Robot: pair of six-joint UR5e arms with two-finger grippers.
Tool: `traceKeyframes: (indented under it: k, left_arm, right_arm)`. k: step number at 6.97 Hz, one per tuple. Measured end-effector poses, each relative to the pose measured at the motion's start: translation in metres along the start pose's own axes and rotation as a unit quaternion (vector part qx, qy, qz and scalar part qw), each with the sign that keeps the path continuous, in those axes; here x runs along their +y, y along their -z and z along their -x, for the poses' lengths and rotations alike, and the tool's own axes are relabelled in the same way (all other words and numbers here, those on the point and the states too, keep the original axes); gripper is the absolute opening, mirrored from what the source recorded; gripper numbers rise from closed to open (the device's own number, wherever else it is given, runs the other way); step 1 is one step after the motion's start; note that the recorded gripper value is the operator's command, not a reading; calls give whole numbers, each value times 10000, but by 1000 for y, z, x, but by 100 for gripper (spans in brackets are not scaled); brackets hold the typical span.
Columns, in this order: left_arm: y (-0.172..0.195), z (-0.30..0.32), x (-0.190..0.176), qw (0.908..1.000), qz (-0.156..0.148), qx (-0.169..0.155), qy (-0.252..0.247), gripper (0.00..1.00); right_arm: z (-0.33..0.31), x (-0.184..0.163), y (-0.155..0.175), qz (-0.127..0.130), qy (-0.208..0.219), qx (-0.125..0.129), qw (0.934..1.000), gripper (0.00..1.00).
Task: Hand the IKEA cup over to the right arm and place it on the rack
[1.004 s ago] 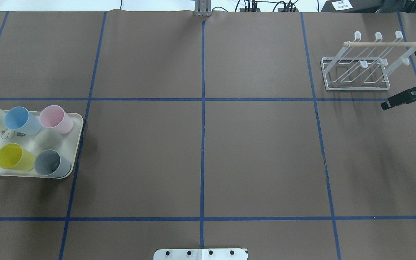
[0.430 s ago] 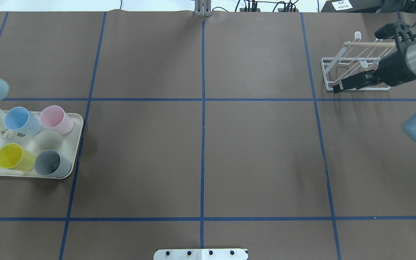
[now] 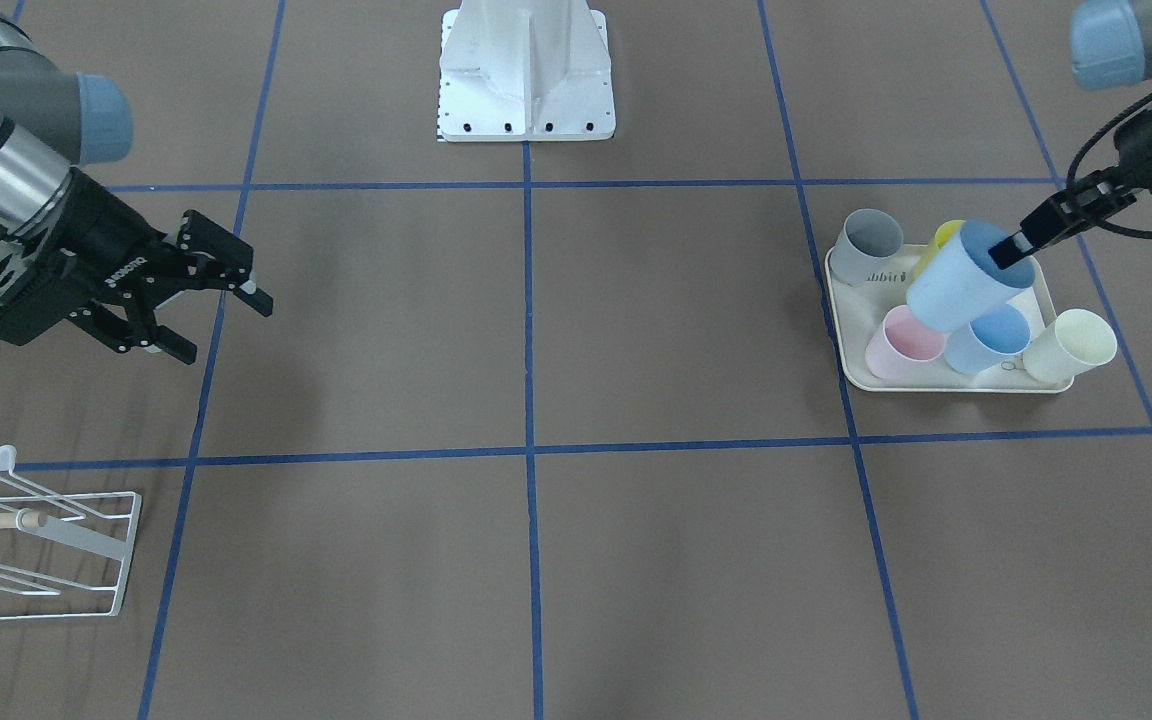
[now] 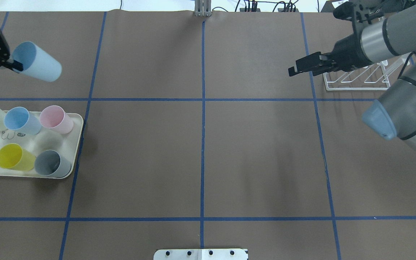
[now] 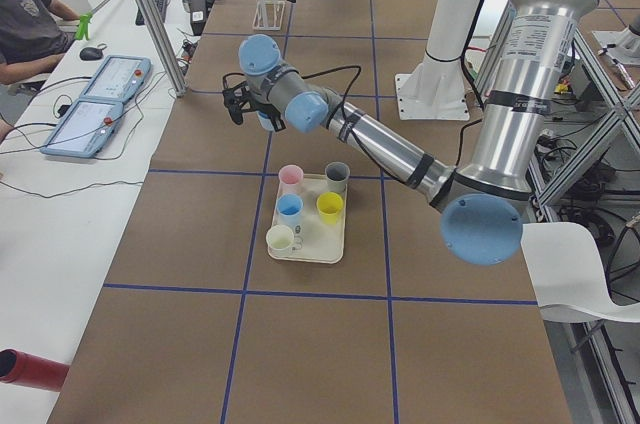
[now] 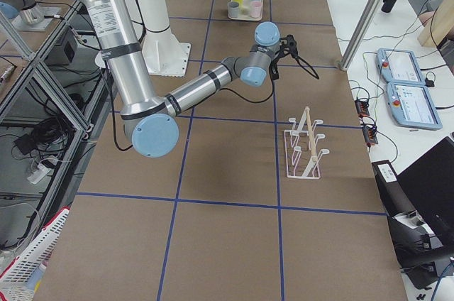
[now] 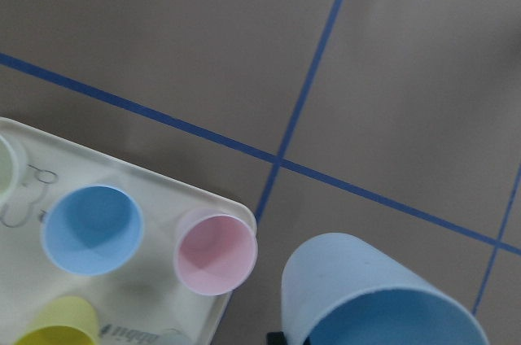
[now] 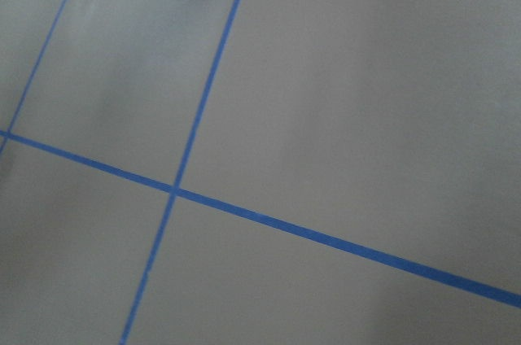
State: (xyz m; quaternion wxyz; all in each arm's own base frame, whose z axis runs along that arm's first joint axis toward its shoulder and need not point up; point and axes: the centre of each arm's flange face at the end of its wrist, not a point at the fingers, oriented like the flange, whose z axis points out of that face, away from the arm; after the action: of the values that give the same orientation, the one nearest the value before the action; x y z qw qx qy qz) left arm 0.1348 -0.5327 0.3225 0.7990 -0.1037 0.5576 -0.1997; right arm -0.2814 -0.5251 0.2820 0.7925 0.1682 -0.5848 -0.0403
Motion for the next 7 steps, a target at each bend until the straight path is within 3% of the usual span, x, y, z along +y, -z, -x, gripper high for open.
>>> traceKeyframes:
  k: [3, 5, 7]
  left_arm:
    - [-21, -74, 23, 9992, 223, 285, 192, 0]
    - [-25, -105, 37, 9957, 347, 725, 466, 0]
    - [-32, -130, 56, 9866, 497, 1271, 891, 0]
  right_arm:
    - [81, -4, -17, -103, -863, -588, 9945, 98]
    - [110, 3, -15, -119, -1406, -1186, 9829, 96]
    - [126, 8, -7, -154, -1841, -1720, 9676, 96]
